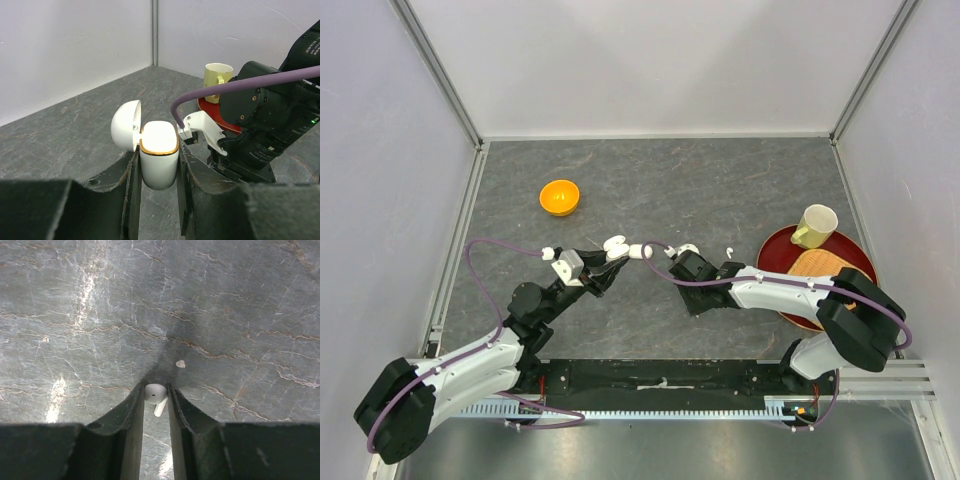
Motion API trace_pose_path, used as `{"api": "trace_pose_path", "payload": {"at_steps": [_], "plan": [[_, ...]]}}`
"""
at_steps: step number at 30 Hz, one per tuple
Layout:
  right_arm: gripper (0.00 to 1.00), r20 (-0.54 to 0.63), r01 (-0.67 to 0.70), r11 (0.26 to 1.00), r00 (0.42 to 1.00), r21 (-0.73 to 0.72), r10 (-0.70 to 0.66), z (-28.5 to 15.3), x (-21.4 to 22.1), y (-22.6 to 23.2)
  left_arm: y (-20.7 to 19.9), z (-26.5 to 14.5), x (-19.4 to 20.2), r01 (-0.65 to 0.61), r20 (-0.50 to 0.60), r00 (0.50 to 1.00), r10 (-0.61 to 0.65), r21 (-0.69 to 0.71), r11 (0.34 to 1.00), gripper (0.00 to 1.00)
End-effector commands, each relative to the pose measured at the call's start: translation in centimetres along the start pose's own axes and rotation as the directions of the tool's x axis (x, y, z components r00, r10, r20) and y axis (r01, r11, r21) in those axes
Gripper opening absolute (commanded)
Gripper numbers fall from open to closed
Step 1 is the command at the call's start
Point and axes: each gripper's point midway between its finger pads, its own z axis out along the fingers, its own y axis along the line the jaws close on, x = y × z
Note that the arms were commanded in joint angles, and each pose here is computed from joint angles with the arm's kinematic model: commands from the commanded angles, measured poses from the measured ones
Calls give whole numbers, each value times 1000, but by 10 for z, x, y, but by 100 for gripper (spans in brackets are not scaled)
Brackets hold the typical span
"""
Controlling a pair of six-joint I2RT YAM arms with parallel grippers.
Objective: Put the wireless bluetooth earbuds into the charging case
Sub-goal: Adjust the earbud at the center of the board, then place the earbud in the charging case.
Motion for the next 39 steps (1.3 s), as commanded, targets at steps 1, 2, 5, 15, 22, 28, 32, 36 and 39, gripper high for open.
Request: {"api": "trace_pose_path", "payload": {"at_steps": [1,2,5,15,22,28,32,36,39], "plan": [[27,9,5,1000,1000,-12,-5,-1,-8,4,2,4,-19,-41,60,997,41,-9,999,2],[20,11,3,1000,1000,-12,-3,-1,-9,5,3,4,-19,-41,60,997,42,-12,999,2],[13,19,-2,1000,1000,-12,2,-3,-11,4,3,4,-18,-39,57,998,40,-12,999,2],[0,252,-77,996,964,-56,88,-53,-61,5,3,5,-19,-34,60,998,34,-10,999,2],[0,547,-171,954,788,-246,283,-120,-120,13,-1,7,-21,-14,80,997,13,9,1000,2],[0,761,-154,941,556,-302,335,-184,-148,22,-6,10,-19,3,84,996,-6,37,999,2],[0,834,-111,949,455,-294,312,-215,-152,40,-9,11,-22,-5,109,994,-2,60,998,2],[0,883,-55,952,362,-300,299,-242,-148,62,-16,12,-21,-18,119,993,6,97,995,2],[0,916,-30,959,291,-281,277,-259,-151,71,-22,11,-22,-45,130,991,28,134,990,2]]}}
